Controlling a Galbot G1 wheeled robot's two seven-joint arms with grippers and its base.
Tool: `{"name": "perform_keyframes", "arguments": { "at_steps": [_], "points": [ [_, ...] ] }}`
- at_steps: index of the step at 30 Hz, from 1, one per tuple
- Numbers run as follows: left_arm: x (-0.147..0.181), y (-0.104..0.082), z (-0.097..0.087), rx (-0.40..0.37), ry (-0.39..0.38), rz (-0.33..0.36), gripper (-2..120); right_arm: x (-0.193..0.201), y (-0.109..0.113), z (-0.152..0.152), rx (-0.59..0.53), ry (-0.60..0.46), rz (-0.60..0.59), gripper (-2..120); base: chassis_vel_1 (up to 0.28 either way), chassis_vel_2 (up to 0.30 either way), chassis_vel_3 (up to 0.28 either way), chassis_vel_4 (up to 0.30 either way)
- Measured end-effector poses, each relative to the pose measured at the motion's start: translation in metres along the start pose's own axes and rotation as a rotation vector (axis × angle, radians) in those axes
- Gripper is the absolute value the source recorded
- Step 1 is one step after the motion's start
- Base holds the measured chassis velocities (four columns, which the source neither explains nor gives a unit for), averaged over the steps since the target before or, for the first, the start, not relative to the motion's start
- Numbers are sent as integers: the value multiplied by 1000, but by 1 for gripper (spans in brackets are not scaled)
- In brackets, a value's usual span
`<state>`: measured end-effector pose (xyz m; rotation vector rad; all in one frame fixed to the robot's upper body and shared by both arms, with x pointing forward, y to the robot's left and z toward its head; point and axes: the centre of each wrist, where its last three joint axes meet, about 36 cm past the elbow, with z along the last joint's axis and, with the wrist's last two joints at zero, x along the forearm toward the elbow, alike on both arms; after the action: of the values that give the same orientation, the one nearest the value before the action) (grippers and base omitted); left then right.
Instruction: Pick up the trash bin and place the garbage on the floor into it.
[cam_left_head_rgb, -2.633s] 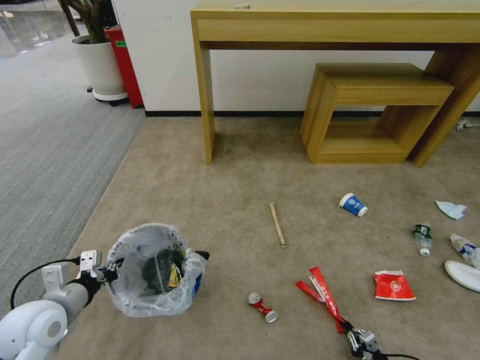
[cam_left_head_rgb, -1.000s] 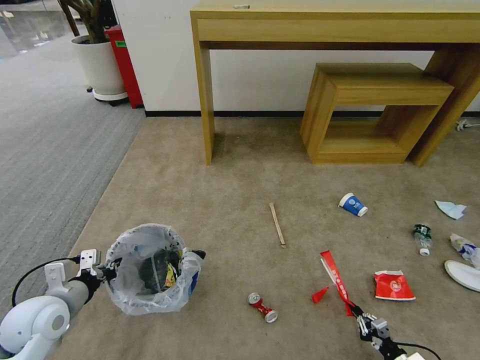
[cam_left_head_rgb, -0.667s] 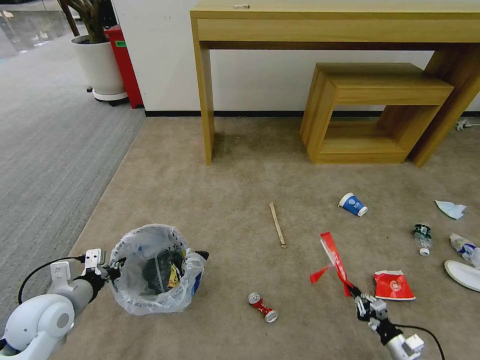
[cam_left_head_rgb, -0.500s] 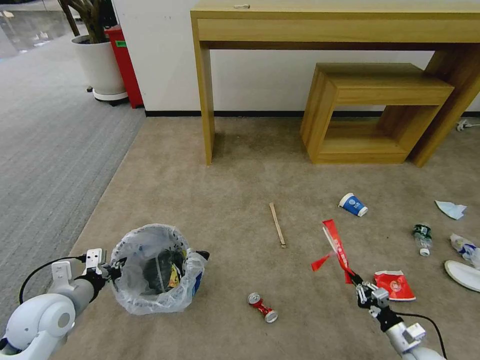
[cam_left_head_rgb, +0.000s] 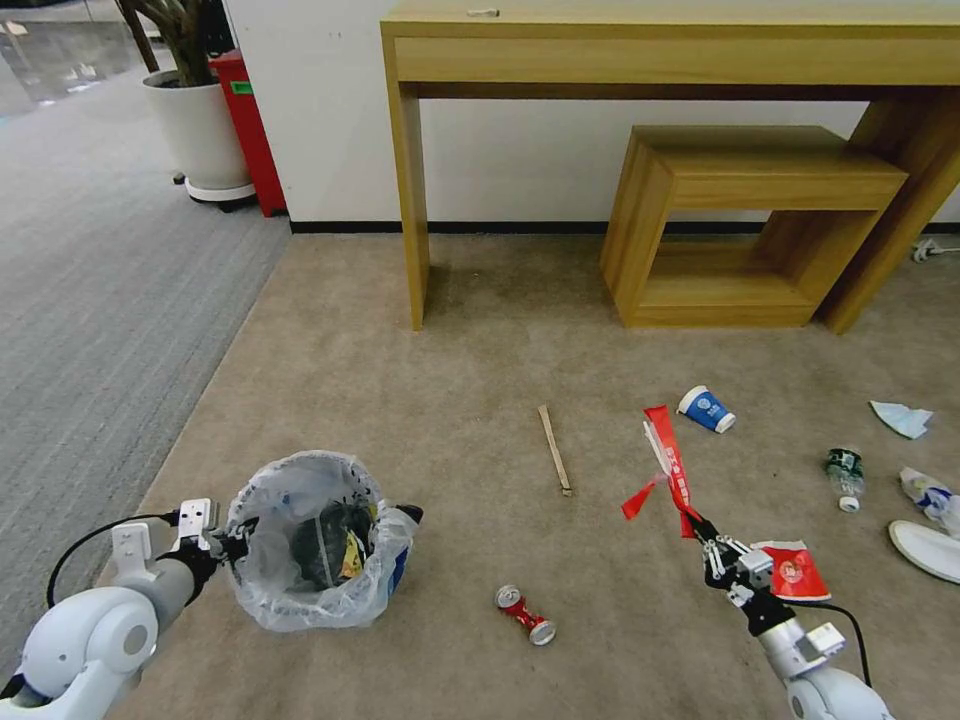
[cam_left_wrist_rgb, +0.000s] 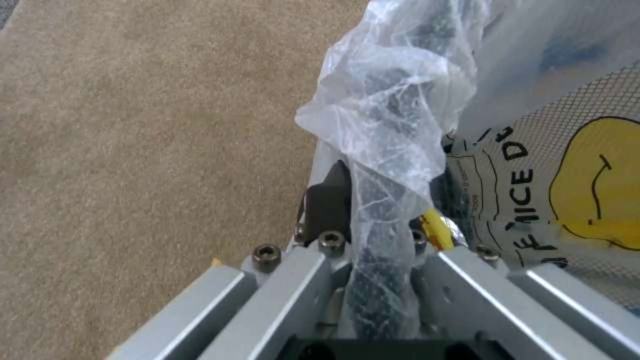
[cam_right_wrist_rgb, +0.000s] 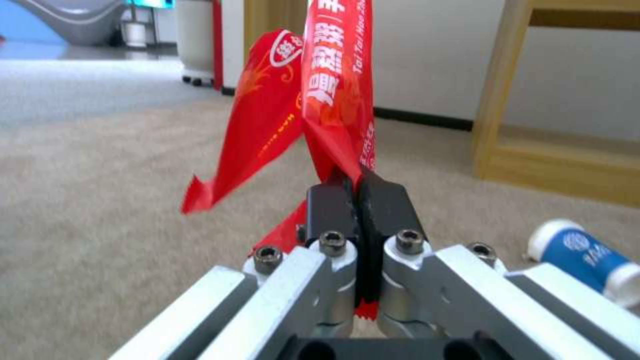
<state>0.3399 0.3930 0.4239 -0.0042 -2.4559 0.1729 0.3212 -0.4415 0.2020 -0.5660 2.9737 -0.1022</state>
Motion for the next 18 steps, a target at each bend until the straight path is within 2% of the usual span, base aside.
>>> {"name": "perform_keyframes", "arguments": {
  "at_steps": [18],
  "points": [
    [0, -4, 5, -8, 6, 9, 0, -48, 15, -46, -24, -135, -90, 0, 0, 0, 0, 0]
  ]
}}
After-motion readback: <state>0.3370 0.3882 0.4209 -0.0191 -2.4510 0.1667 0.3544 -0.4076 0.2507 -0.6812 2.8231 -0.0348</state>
